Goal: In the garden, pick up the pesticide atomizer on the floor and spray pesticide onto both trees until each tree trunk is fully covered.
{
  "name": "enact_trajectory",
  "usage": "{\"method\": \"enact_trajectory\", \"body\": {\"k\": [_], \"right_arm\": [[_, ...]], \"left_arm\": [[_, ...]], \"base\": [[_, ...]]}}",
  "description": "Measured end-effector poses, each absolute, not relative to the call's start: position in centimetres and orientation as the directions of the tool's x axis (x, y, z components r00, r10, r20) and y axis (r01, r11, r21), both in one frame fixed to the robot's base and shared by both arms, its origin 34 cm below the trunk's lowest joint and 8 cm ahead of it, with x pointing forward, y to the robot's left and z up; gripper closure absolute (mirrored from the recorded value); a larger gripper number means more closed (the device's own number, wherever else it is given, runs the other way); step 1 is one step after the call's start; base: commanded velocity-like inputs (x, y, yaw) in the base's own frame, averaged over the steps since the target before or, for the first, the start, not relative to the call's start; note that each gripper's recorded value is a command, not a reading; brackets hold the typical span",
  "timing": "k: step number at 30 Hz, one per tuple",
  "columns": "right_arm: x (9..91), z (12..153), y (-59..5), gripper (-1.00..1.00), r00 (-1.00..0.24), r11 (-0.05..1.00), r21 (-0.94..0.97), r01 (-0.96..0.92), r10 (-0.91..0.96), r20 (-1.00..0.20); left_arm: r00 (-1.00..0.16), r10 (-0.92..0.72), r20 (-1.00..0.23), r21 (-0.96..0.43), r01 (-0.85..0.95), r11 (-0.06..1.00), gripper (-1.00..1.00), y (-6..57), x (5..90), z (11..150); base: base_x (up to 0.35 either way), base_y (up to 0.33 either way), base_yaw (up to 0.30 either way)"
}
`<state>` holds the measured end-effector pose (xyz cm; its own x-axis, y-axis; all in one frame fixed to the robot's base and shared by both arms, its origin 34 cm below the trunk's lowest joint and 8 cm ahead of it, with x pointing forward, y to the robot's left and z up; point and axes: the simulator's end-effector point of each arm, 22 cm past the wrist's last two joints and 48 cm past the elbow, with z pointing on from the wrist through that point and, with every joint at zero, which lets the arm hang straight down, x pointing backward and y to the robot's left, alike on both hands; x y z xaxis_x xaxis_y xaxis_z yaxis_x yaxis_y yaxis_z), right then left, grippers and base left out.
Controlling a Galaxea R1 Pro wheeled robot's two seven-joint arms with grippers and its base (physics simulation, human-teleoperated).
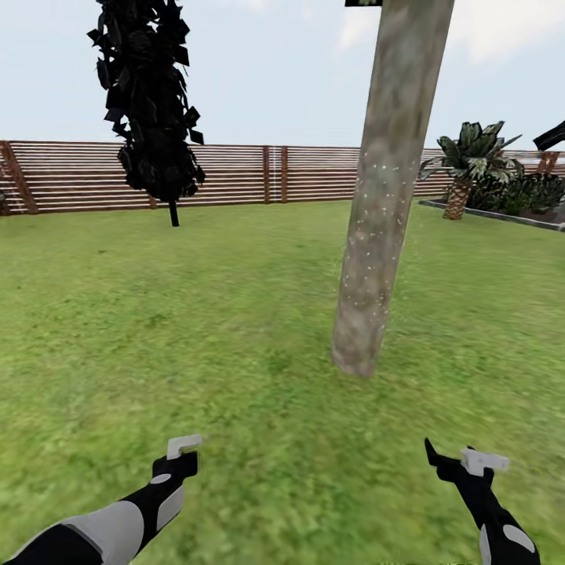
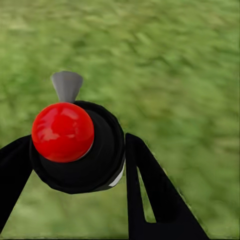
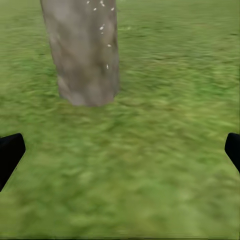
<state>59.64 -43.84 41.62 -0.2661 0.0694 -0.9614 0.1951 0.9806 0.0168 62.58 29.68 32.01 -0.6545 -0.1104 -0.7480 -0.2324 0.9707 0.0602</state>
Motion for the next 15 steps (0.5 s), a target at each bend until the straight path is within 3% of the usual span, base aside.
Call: {"method": "enact_trajectory", "body": {"k": [8, 15], "right_arm": [[59.66, 41.6, -43.79, -1.0, -0.266, 0.981, 0.018, 0.193, 0.07, -0.961], [59.65, 41.6, -43.83, -1.0, -0.266, 0.981, 0.017, 0.194, 0.07, -0.961]], "left_arm": [[-0.655, -0.111, -0.748, 0.059, -0.232, 0.971, 1.0, 29.6, 62.57, 31.98], [-0.655, -0.111, -0.748, 0.059, -0.232, 0.971, 1.0, 29.61, 62.57, 31.98]], "base": [[-0.234, 0.189, 0.016], [-0.02, 0.015, 0.254]]}}
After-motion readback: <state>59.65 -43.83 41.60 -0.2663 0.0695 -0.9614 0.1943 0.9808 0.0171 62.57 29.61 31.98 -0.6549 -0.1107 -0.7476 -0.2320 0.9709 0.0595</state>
